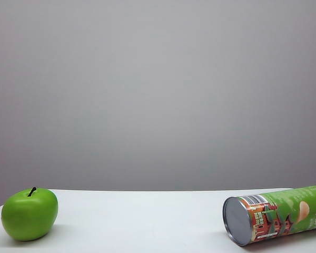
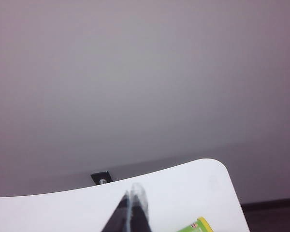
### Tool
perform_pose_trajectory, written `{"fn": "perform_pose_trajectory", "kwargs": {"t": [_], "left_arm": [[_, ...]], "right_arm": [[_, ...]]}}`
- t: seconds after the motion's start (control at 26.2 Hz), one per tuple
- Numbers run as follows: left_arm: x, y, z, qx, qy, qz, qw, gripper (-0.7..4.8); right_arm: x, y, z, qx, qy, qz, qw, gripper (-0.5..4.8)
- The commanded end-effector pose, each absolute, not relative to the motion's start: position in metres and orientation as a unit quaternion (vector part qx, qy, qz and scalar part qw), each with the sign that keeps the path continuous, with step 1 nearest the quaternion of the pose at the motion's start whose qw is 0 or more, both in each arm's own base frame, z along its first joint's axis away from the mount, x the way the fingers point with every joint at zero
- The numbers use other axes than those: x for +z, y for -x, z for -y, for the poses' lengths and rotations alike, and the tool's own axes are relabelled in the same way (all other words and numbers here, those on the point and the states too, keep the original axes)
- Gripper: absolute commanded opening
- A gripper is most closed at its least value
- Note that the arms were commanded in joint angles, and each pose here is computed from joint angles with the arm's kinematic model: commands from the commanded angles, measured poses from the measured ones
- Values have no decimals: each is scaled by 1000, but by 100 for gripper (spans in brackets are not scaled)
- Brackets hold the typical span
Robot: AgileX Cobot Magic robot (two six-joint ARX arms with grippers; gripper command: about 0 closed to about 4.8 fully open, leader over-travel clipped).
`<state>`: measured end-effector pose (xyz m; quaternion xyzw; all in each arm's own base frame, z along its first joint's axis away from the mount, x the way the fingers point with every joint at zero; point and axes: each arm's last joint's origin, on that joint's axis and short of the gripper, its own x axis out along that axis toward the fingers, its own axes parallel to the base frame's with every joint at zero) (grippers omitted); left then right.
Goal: Pick up the green bucket of chips from the desk, place it near the apple, and finally stand it up.
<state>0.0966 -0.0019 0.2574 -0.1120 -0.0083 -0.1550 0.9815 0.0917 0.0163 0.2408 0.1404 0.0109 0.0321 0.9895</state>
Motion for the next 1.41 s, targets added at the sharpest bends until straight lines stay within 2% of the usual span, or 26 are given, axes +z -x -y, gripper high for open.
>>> {"fn": "perform_pose_trajectory", "kwargs": {"t": [0.04, 0.15, 0.3, 0.34, 0.53, 0.8, 0.84, 0.91, 0.95, 0.99, 1.1, 1.14, 1.22, 1.26, 1.3, 1.41], "left_arm": [[277, -111, 3, -198, 94, -17, 976, -6], [299, -127, 3, -225, 66, -36, 971, -5], [351, -162, 2, -279, 5, -94, 956, -5], [356, -166, 2, -284, 2, -99, 954, -5], [379, -193, 3, -311, -14, -109, 944, -5], [376, -211, 34, -367, -61, -118, 921, -5], [373, -214, 39, -366, -64, -125, 920, -5], [367, -218, 53, -355, -76, -146, 920, -5], [365, -220, 59, -350, -88, -152, 920, -5], [362, -220, 65, -349, -105, -157, 918, -5], [354, -221, 85, -363, -162, -163, 903, -5], [351, -220, 96, -365, -176, -168, 898, -5], [350, -217, 108, -361, -192, -169, 897, -5], [350, -217, 109, -356, -205, -163, 897, -5], [351, -217, 109, -355, -207, -159, 898, -5], [352, -218, 109, -354, -207, -155, 899, -5]], "right_arm": [[260, -106, -20, 31, -138, -31, 989, -5], [273, -125, -24, 29, -125, -58, 990, -5], [289, -165, -40, 139, -97, -56, 984, -1], [288, -171, -41, 140, -110, -68, 982, -1], [276, -218, -50, 89, -133, -155, 975, -1], [274, -274, -62, 27, -153, -293, 943, 8], [275, -281, -63, 15, -163, -303, 939, 45], [278, -293, -65, -13, -209, -315, 926, 167], [279, -297, -66, -25, -239, -317, 918, 209], [280, -301, -67, -37, -270, -316, 909, 227], [278, -309, -68, -79, -369, -311, 872, 228], [274, -310, -68, -114, -413, -313, 847, 230], [265, -304, -66, -162, -427, -351, 817, 247], [259, -297, -64, -199, -428, -381, 795, 322], [255, -292, -63, -223, -424, -401, 781, 479], [250, -284, -60, -259, -408, -429, 763, 479]]}}
